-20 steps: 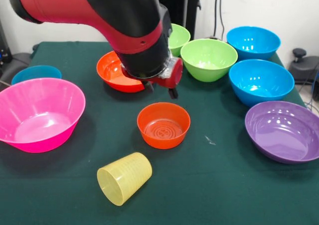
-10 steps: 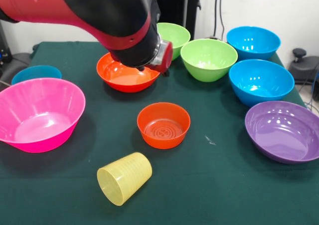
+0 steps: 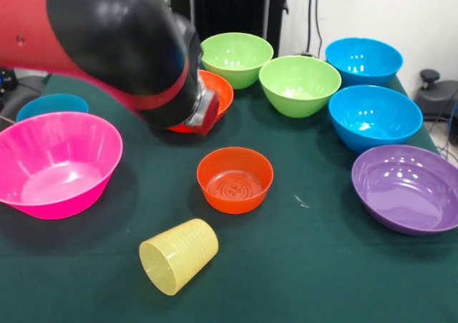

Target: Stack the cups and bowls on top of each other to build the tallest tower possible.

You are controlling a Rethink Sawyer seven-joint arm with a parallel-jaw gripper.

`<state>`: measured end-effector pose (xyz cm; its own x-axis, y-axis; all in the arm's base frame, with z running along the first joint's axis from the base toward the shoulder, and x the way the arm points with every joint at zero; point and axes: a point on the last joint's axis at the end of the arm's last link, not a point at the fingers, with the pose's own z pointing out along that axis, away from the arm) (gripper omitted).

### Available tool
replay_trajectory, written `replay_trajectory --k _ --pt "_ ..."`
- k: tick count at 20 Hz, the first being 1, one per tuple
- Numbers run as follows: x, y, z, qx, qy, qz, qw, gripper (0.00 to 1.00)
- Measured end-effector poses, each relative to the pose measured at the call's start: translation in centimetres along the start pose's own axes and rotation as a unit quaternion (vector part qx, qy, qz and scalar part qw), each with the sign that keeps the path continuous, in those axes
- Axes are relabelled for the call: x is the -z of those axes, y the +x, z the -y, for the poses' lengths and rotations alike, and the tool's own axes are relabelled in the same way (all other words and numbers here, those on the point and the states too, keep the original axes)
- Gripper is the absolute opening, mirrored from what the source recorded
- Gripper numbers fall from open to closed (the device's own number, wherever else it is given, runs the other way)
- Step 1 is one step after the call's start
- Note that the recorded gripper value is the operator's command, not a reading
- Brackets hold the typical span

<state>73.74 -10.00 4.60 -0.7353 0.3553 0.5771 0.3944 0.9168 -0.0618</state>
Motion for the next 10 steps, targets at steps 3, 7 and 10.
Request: replay_trajectory --k 3,7,10 --pt "-1.0 -1.7 0.6 -0.004 0.008 0.010 0.9999 1.00" --pt "-3.1 -4.3 1.6 -0.002 0.022 0.021 0.9995 1.00" --pt "-5.3 -6.2 2.4 0.006 0.032 0.026 0.9991 1.00"
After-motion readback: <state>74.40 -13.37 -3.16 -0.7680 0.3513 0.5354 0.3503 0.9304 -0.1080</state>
